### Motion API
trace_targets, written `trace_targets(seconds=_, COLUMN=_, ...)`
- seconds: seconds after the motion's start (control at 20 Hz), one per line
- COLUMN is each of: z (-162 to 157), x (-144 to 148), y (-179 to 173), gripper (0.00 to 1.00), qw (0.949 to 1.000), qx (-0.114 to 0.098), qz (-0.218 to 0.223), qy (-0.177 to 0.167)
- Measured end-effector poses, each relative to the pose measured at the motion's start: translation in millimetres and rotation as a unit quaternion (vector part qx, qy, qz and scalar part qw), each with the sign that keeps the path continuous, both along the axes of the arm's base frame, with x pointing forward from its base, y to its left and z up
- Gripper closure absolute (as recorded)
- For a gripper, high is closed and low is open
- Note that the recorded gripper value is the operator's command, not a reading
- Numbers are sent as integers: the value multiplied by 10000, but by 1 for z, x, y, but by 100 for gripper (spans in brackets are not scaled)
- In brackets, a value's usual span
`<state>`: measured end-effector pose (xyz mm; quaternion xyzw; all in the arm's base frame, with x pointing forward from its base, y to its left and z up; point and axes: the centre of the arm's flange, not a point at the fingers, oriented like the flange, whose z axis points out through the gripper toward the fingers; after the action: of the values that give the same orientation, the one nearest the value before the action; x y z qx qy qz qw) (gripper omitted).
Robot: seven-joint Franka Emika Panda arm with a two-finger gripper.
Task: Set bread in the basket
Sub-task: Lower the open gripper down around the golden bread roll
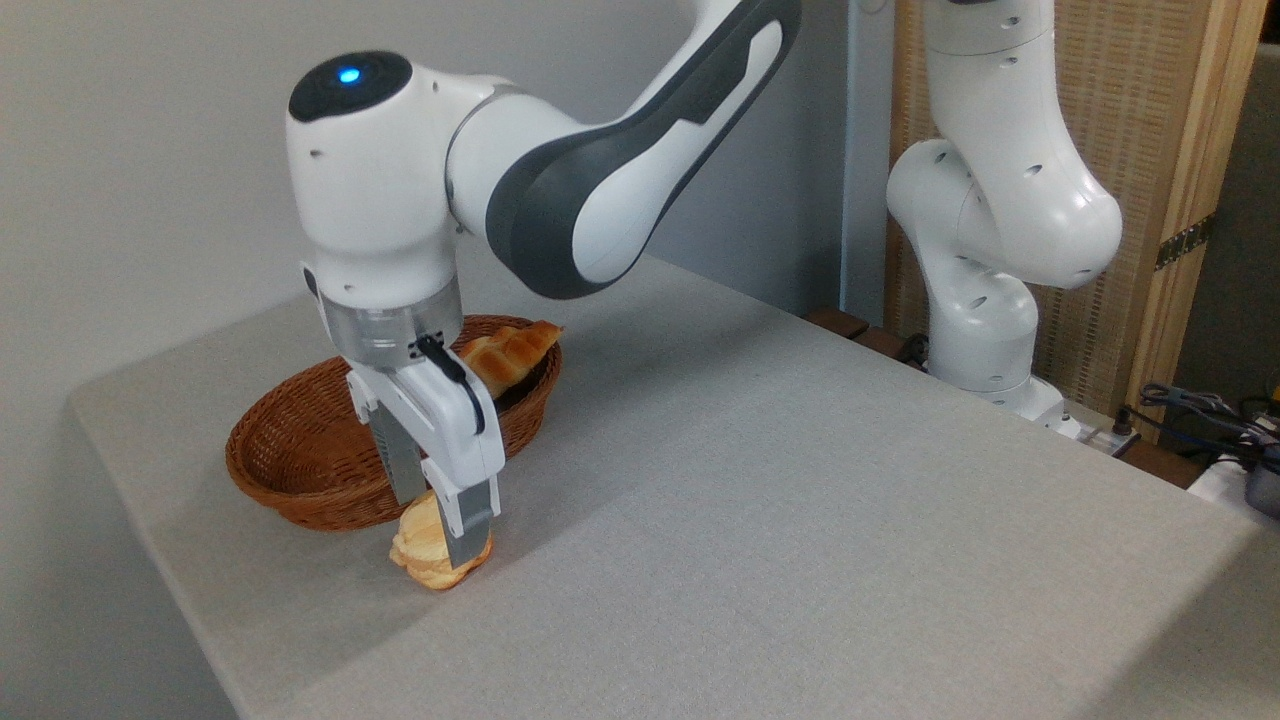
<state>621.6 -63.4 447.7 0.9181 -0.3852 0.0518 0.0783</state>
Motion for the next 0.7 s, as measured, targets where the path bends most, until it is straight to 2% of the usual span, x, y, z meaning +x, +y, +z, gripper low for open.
trace_targets(seconds=0.2, z=-20, x=3, y=-4, gripper=0, qw=9999, qx=4, qz=-26, qy=155)
trace_targets(seconds=0.35, z=-26, x=5, y=-6, gripper=0, qw=9997, qx=-126, qz=39, qy=194)
trace_targets(seconds=0.55, z=-31, x=6, y=-7, gripper=0, qw=9996, qx=-143, qz=55, qy=217)
trace_targets(seconds=0.6, z=-33, x=6, y=-7, gripper=5, qw=9996, qx=-142, qz=55, qy=230)
trace_targets(seconds=0.7, z=-36, x=7, y=-7, gripper=34, qw=9996, qx=-139, qz=55, qy=251)
